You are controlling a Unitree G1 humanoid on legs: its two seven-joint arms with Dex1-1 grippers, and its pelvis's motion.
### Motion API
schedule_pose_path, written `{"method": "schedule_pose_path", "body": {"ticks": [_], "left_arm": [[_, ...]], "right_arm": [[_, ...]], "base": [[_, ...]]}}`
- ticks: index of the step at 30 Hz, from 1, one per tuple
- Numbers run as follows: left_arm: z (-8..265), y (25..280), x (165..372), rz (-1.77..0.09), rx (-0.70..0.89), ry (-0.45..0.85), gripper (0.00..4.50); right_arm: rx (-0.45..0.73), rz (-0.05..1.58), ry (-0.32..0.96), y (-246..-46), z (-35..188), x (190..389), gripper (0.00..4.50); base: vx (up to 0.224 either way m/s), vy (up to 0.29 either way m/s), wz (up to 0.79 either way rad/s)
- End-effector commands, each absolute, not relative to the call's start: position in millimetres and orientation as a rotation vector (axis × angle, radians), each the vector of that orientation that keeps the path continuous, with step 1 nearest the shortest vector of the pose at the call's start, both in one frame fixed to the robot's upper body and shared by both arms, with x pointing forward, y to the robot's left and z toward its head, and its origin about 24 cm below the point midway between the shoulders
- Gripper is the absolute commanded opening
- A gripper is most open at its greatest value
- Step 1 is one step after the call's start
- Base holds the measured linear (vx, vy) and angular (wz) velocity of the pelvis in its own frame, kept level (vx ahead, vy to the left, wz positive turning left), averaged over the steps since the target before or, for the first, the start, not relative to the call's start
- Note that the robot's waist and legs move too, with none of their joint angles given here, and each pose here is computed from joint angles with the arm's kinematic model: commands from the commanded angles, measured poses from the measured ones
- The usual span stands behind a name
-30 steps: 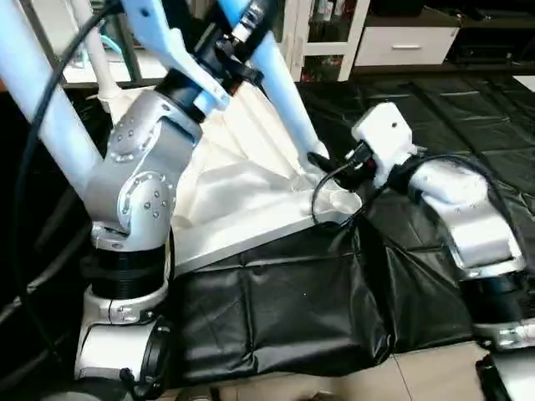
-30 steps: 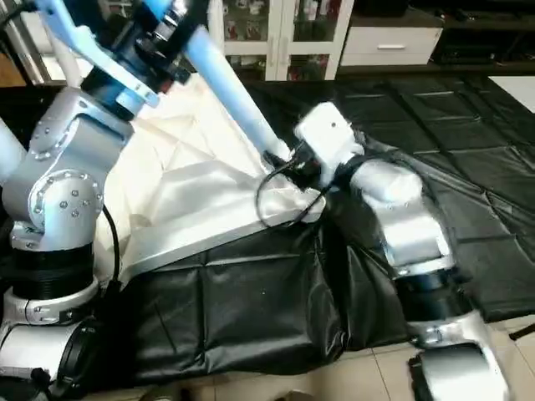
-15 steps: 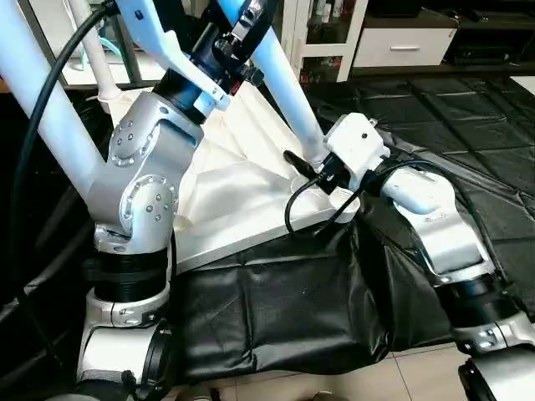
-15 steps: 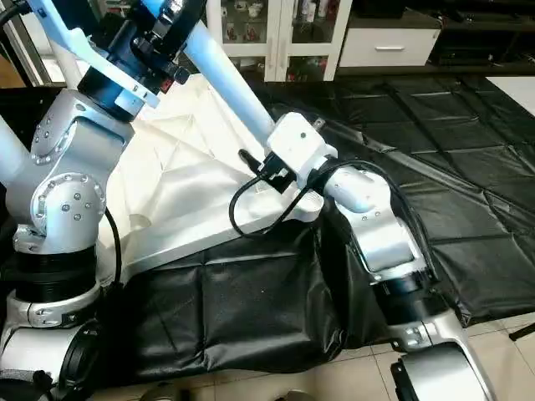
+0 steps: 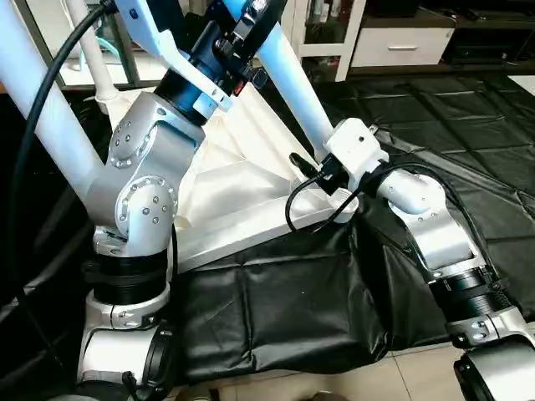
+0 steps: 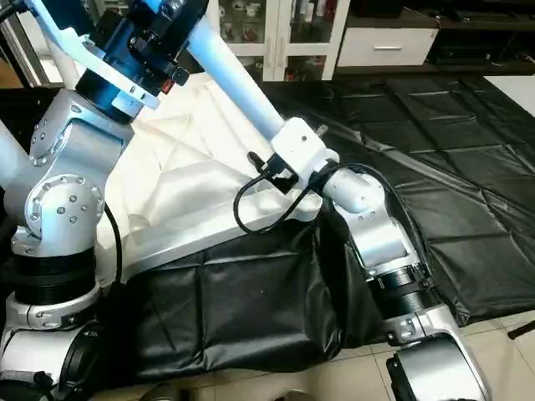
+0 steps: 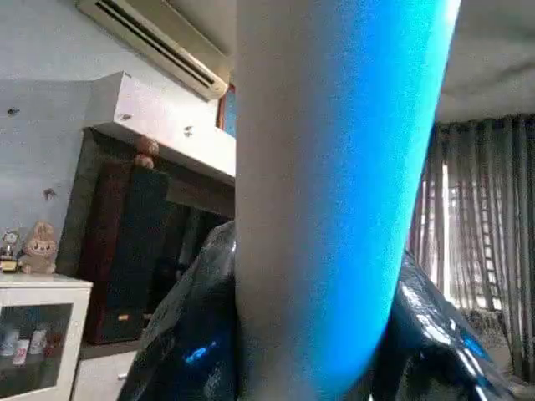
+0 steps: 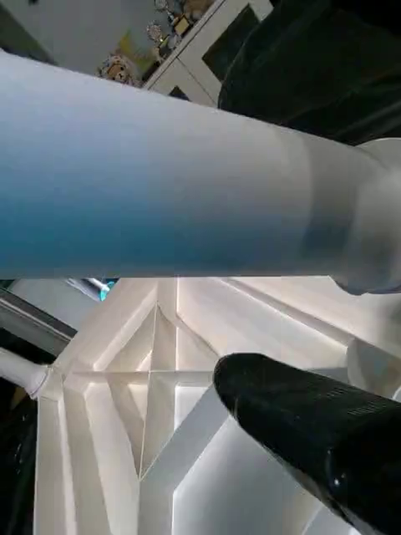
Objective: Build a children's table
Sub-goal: Insert table leg to table base
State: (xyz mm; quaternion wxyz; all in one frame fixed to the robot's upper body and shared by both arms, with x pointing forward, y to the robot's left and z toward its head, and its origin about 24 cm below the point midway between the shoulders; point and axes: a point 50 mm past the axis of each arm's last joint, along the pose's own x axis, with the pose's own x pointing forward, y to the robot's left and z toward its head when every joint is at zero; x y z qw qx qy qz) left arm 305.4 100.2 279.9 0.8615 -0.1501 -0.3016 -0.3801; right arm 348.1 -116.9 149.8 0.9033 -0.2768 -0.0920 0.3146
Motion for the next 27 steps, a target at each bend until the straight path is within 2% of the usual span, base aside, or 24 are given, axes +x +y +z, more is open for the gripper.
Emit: {"method": "schedule_pose_path", "body": {"ticks": [1, 2, 3, 6, 7, 10, 12, 15, 18, 20, 23, 24, 27], "left_arm": [[283.0, 100.4, 301.3, -0.819, -0.312, -0.651, 1.56], [283.0, 100.4, 301.3, -0.820, -0.312, -0.651, 1.56], [282.9, 100.3, 301.4, -0.822, -0.311, -0.649, 1.56], [282.6, 99.7, 301.6, -0.829, -0.310, -0.645, 1.56], [282.5, 99.6, 301.5, -0.830, -0.310, -0.644, 1.56], [282.1, 99.3, 301.3, -0.835, -0.310, -0.641, 1.56], [281.8, 99.0, 301.0, -0.839, -0.311, -0.640, 1.55], [281.8, 98.9, 300.4, -0.843, -0.311, -0.639, 1.55], [281.9, 98.5, 300.3, -0.846, -0.312, -0.639, 1.55], [281.9, 98.2, 300.3, -0.848, -0.313, -0.638, 1.55], [281.3, 98.3, 300.8, -0.843, -0.308, -0.630, 1.55], [281.0, 98.8, 301.9, -0.823, -0.305, -0.631, 2.11], [279.1, 98.6, 302.9, -0.834, -0.321, -0.615, 2.25]], "right_arm": [[-0.574, 0.660, -0.221, -116.7, 157.1, 349.8, 4.15], [-0.573, 0.662, -0.222, -116.5, 157.1, 349.7, 3.86], [-0.572, 0.667, -0.224, -116.0, 156.9, 349.3, 3.76], [-0.574, 0.668, -0.228, -116.4, 157.2, 349.8, 3.66], [-0.574, 0.668, -0.228, -116.4, 157.3, 349.8, 3.41], [-0.576, 0.670, -0.227, -116.9, 157.2, 350.2, 3.24], [-0.578, 0.673, -0.225, -117.3, 156.9, 350.5, 2.88], [-0.578, 0.677, -0.222, -117.4, 156.4, 350.5, 2.78], [-0.577, 0.680, -0.218, -117.9, 155.9, 350.8, 2.39], [-0.575, 0.681, -0.212, -118.3, 155.3, 351.3, 2.33], [-0.572, 0.684, -0.208, -118.6, 154.8, 351.4, 1.96], [-0.571, 0.686, -0.207, -118.7, 154.6, 351.4, 1.93], [-0.562, 0.688, -0.203, -118.9, 154.1, 351.4, 1.88]], "base": [[0.000, 0.000, 0.00], [0.000, 0.000, 0.00], [0.000, 0.000, 0.00], [0.000, 0.000, 0.00], [0.000, 0.000, 0.00], [0.000, 0.000, 0.00], [0.000, 0.000, 0.00], [0.000, 0.000, 0.00], [0.000, 0.000, 0.00], [0.000, 0.000, 0.00], [0.000, 0.000, 0.00], [0.000, 0.000, 0.00], [0.000, 0.000, 0.00]]}}
